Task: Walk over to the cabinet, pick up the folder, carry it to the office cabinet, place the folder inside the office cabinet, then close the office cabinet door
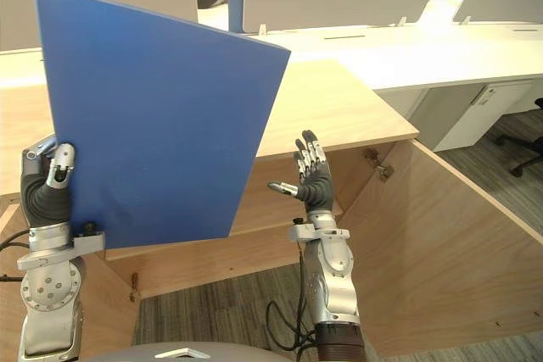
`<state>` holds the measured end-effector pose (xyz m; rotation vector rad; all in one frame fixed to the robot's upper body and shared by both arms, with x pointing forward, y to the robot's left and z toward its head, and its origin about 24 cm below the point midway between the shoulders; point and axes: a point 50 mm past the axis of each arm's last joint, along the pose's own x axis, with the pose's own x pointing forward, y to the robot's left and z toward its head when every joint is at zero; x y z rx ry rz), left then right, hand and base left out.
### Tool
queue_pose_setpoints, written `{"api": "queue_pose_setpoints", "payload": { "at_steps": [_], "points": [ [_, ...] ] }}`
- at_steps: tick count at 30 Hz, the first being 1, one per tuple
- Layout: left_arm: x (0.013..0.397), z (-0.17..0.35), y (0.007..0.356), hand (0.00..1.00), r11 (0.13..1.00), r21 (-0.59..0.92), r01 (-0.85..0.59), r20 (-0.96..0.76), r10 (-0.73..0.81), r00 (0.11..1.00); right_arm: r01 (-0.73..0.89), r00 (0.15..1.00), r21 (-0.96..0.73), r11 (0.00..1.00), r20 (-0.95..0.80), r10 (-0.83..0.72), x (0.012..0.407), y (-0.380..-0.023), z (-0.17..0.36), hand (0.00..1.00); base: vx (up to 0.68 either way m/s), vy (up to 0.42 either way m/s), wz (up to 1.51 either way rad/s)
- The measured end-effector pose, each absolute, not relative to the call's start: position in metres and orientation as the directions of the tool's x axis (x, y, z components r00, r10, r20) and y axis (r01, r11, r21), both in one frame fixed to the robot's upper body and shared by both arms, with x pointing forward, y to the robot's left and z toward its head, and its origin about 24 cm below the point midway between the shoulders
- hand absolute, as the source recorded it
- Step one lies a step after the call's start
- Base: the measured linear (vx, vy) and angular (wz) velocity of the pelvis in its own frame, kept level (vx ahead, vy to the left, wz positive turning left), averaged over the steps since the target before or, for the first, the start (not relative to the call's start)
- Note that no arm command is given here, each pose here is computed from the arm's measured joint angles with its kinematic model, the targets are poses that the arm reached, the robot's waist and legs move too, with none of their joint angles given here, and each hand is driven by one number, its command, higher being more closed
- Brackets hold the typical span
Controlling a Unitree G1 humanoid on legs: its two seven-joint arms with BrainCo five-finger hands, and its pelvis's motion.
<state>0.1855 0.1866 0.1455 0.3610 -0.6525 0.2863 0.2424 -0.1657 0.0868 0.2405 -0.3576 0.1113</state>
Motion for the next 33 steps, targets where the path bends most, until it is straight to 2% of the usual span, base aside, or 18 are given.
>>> {"api": "queue_pose_setpoints", "payload": {
  "at_steps": [6, 11, 29, 30, 33],
  "points": [
    [0.197, 0.135, 0.181, 1.00, 0.876, 0.326, -0.355, 0.594, 0.102, 0.798, -0.236, 0.911, 0.217, 0.947, 0.390, 0.138, 0.241, -0.153, 0.093, 0.00, 0.00, 0.000, -0.03],
    [0.199, 0.137, 0.178, 1.00, 0.870, 0.355, -0.343, 0.603, 0.068, 0.795, -0.273, 0.905, 0.232, 0.934, 0.392, 0.167, 0.241, -0.146, 0.092, 0.00, 0.00, 0.000, -0.06],
    [0.211, 0.142, 0.160, 1.00, 0.900, 0.330, -0.285, 0.626, 0.017, 0.780, -0.420, 0.863, 0.230, 0.878, 0.400, 0.308, 0.238, -0.119, 0.093, 0.00, 0.00, -0.002, -0.01],
    [0.211, 0.142, 0.160, 1.00, 0.900, 0.329, -0.285, 0.627, 0.018, 0.779, -0.423, 0.862, 0.237, 0.874, 0.401, 0.309, 0.238, -0.118, 0.093, 1.00, -0.03, -0.012, 0.01],
    [0.210, 0.143, 0.160, 1.00, 0.901, 0.318, -0.296, 0.634, 0.031, 0.773, -0.442, 0.856, 0.250, 0.862, 0.406, 0.321, 0.240, -0.114, 0.094, 1.00, 0.00, 0.000, 0.00]
  ]
}}
